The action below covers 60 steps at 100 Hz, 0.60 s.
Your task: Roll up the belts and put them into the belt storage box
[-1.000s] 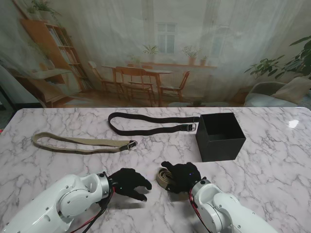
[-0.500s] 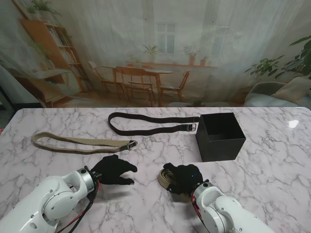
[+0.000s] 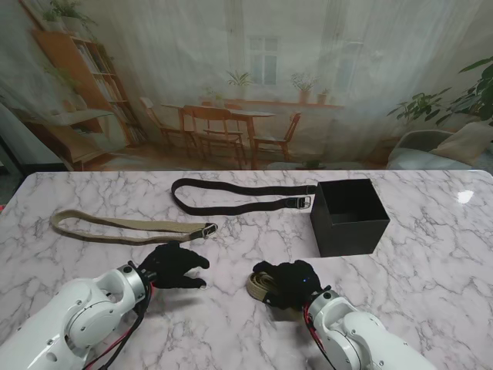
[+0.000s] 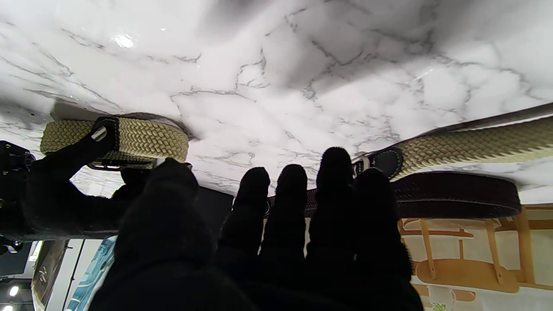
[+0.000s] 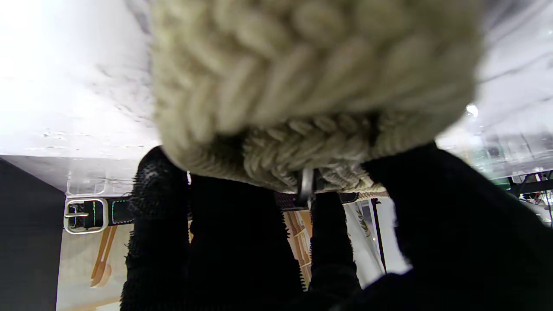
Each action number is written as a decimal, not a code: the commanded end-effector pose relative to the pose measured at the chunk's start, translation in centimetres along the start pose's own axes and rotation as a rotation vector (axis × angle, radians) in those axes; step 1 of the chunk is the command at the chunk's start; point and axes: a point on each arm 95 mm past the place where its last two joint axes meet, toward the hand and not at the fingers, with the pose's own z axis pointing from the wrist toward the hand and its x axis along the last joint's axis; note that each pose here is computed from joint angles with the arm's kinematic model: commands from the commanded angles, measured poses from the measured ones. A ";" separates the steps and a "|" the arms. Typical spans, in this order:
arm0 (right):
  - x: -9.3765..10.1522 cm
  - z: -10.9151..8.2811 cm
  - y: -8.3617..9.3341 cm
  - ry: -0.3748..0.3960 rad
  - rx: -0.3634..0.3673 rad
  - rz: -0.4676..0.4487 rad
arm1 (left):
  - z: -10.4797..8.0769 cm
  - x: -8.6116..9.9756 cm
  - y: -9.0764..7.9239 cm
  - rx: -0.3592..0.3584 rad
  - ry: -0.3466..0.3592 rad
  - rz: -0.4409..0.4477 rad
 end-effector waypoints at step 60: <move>0.0 -0.6 -1.2 0.007 -0.010 0.031 | -0.5 -0.8 0.1 0.013 -0.051 0.003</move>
